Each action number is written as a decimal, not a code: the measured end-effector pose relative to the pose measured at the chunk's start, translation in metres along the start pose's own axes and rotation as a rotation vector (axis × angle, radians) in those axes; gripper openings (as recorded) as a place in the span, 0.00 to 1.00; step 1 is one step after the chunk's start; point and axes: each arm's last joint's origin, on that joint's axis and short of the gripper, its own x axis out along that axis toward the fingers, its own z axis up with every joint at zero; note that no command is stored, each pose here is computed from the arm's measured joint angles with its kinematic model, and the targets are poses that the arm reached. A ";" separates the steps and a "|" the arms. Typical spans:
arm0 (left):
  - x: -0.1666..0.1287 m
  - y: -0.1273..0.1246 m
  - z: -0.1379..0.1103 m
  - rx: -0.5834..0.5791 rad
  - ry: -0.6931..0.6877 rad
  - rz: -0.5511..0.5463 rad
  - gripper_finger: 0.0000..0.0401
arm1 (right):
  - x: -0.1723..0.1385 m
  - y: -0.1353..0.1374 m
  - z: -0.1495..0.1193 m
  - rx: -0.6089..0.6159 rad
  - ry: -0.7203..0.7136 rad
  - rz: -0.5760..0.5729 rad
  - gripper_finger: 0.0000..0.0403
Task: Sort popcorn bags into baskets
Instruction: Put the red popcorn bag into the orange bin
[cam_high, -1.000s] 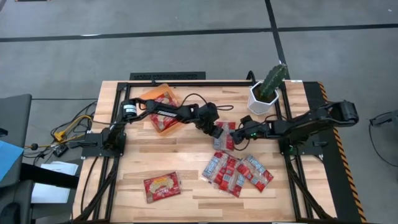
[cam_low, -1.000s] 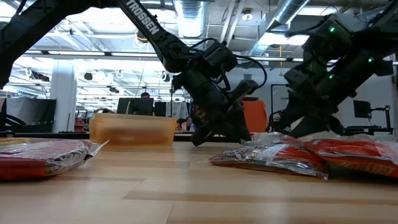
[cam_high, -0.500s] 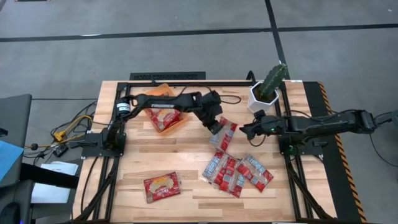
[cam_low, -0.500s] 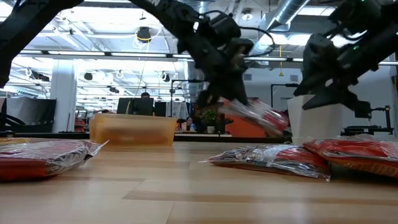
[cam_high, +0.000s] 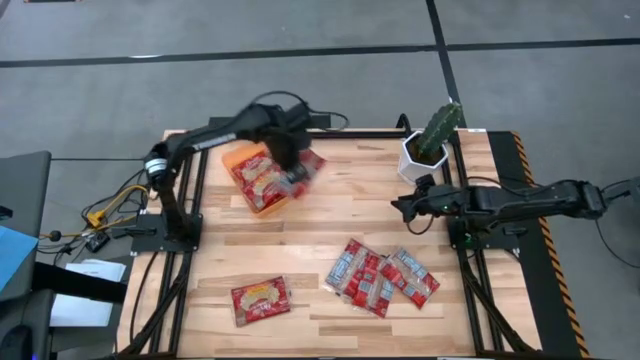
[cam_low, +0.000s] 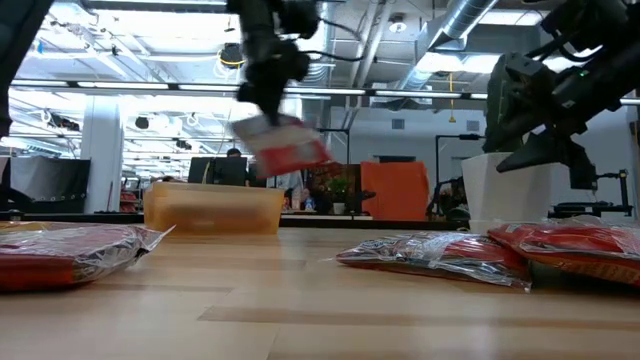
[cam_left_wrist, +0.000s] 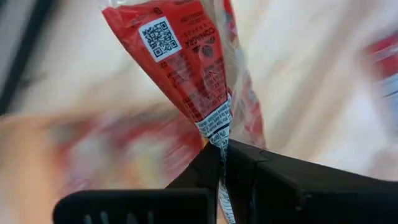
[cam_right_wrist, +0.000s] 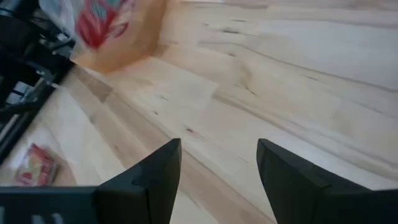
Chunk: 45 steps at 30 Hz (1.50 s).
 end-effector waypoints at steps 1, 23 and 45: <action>-0.006 0.009 -0.005 0.008 0.020 0.042 0.00 | 0.001 0.000 0.000 -0.001 0.000 -0.003 0.58; -0.036 0.134 -0.043 0.089 0.118 0.096 0.00 | 0.007 -0.003 -0.004 -0.024 0.019 -0.073 0.58; 0.000 0.140 -0.073 0.175 0.143 0.089 0.00 | 0.007 -0.003 -0.004 -0.025 0.018 -0.077 0.58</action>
